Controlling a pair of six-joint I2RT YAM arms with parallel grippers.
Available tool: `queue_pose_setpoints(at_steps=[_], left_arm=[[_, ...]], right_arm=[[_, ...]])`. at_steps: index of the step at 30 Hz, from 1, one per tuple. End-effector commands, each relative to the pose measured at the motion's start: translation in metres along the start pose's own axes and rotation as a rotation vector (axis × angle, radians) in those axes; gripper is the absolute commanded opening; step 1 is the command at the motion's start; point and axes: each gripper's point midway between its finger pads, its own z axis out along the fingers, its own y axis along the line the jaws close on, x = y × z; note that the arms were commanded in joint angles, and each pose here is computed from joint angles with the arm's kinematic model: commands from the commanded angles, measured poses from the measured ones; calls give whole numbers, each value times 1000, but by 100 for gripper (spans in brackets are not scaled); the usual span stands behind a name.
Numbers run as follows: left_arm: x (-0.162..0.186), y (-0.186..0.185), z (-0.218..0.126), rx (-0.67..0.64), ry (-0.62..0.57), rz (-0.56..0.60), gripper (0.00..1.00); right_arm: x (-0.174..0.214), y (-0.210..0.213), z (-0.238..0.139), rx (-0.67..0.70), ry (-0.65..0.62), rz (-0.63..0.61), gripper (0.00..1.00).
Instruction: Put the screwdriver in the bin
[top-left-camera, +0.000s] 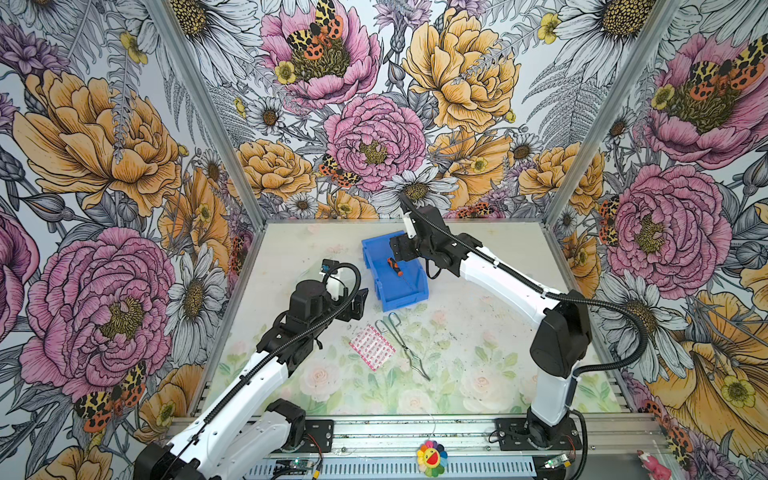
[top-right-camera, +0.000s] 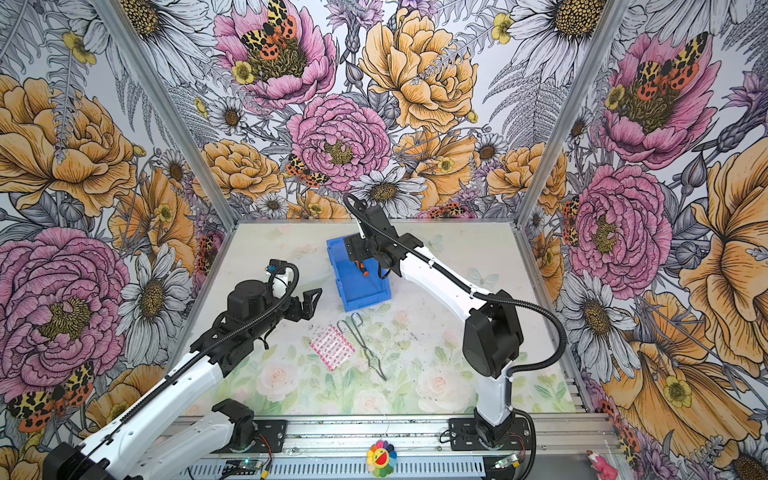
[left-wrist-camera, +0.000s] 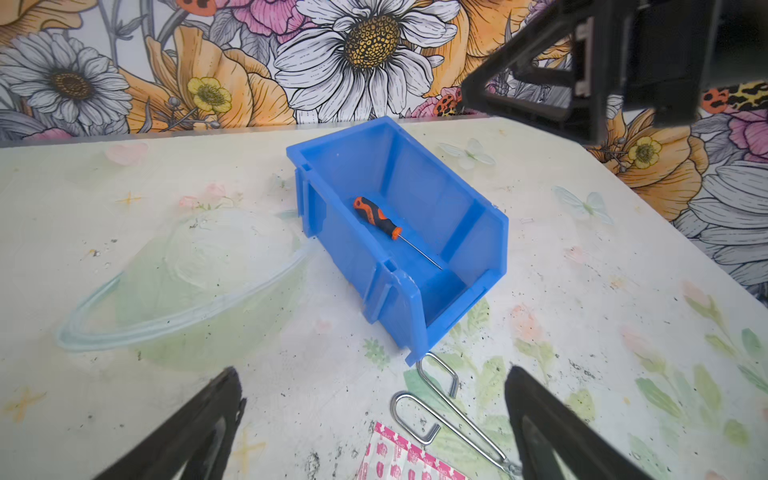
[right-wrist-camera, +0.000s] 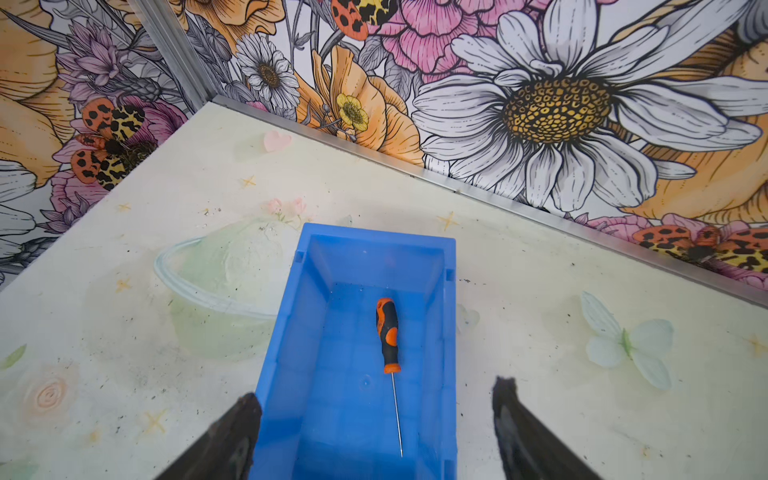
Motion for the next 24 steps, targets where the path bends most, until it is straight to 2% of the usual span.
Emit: queue_pose_setpoints(at_steps=[1,6,11,12,14,19,22,24], left_arm=[[20,20,-14,-102,52,-53,99],[27,34,-36,-176,65,-71,99],[22,54,-42,-280,10,-54,99],[21,58,-40,-294,0,-48,99],[19,66,-33,-305,-23,-53,99],[15,87,-16,-299,-55,-119,99],[22,104,-13,-333,-76,-152,99],[20,109,-13,-344,-101,-128,99]], right_arm=[[3,-2,-25,0,-33,-12,90],[28,-17,-57,27,-65,-18,91],[56,-46,-94,122,-78,-25,92],[62,-54,-103,151,-84,-16,99],[73,-66,-122,191,-106,-4,99],[99,-106,-176,336,-202,151,99],[129,-131,-187,442,-207,199,99],[149,-146,-193,522,-211,234,100]])
